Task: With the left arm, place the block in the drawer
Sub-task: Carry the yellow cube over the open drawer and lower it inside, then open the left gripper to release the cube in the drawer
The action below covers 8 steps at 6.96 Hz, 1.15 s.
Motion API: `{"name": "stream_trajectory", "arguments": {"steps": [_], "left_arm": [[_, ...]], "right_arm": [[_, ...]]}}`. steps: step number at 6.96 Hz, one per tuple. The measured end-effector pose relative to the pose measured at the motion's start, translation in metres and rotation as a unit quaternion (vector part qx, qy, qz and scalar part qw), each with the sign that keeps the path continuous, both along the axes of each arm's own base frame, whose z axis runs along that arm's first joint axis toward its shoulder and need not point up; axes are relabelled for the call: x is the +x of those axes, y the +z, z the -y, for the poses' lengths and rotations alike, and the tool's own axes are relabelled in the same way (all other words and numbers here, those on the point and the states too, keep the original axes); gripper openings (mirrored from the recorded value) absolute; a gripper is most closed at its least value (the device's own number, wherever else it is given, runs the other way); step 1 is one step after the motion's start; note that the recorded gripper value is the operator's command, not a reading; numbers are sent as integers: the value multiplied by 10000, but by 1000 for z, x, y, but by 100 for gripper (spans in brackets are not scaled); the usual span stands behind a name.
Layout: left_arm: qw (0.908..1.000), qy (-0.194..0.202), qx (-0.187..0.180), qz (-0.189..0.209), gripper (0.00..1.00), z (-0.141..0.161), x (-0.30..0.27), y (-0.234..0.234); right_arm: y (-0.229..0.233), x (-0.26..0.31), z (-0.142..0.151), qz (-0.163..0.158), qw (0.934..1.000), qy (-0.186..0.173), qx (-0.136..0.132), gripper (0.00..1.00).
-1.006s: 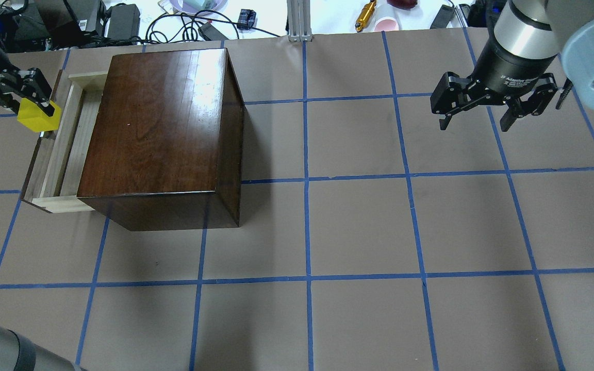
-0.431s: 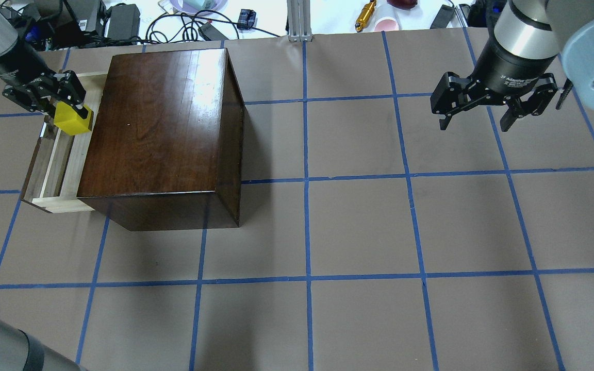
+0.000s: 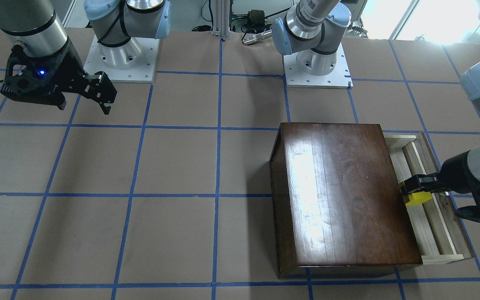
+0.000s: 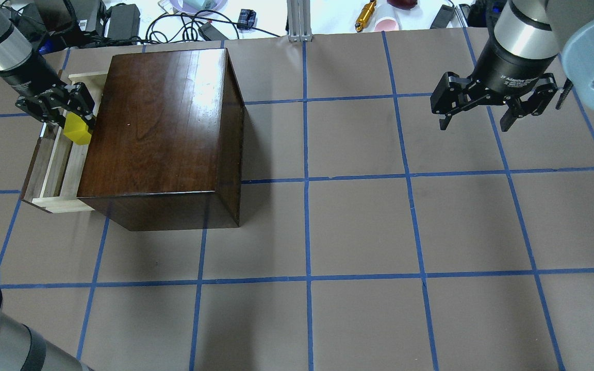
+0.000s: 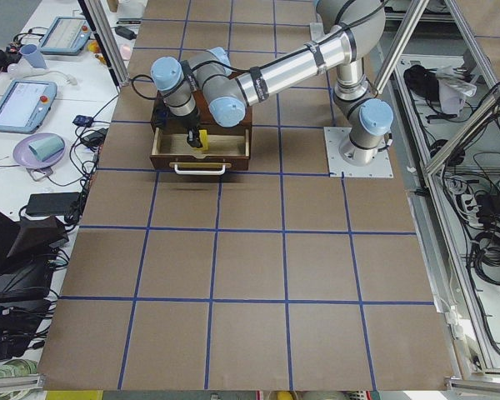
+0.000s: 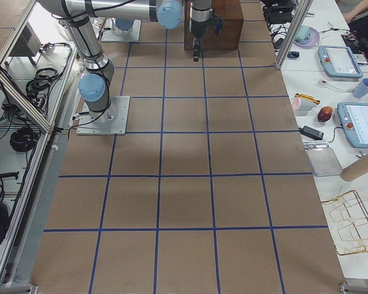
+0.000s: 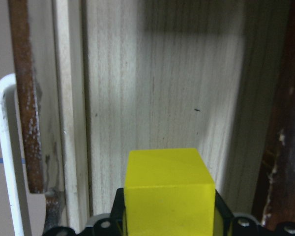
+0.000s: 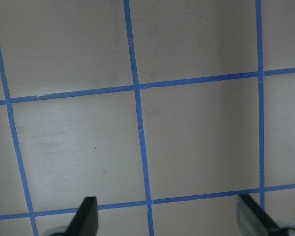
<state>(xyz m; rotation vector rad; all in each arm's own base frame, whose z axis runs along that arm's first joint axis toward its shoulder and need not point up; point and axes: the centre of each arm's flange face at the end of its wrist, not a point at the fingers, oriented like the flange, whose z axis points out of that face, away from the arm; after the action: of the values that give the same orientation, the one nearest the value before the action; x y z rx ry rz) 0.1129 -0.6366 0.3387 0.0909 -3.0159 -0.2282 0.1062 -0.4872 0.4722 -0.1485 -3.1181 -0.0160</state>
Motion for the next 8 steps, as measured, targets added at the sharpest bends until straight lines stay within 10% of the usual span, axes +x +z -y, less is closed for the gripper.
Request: {"name": "stream_trajectory", "arguments": {"steps": [1,2,3,8], "left_arm": [[10000,-2,49,-9,6,0,0,-6],[10000,-3,69,-10,69,0,0,-9],[10000,-4,75,-14,100,0,1,-10],[9999,52,86,-13,100,-7,4,19]], "right_arm": [[0,0,0,0,10000,0,0,100],[0,0,0,0,10000,0,0,100],[0,0,0,0,10000,0,0,100],[0,0,0,0,10000,0,0,100]]}}
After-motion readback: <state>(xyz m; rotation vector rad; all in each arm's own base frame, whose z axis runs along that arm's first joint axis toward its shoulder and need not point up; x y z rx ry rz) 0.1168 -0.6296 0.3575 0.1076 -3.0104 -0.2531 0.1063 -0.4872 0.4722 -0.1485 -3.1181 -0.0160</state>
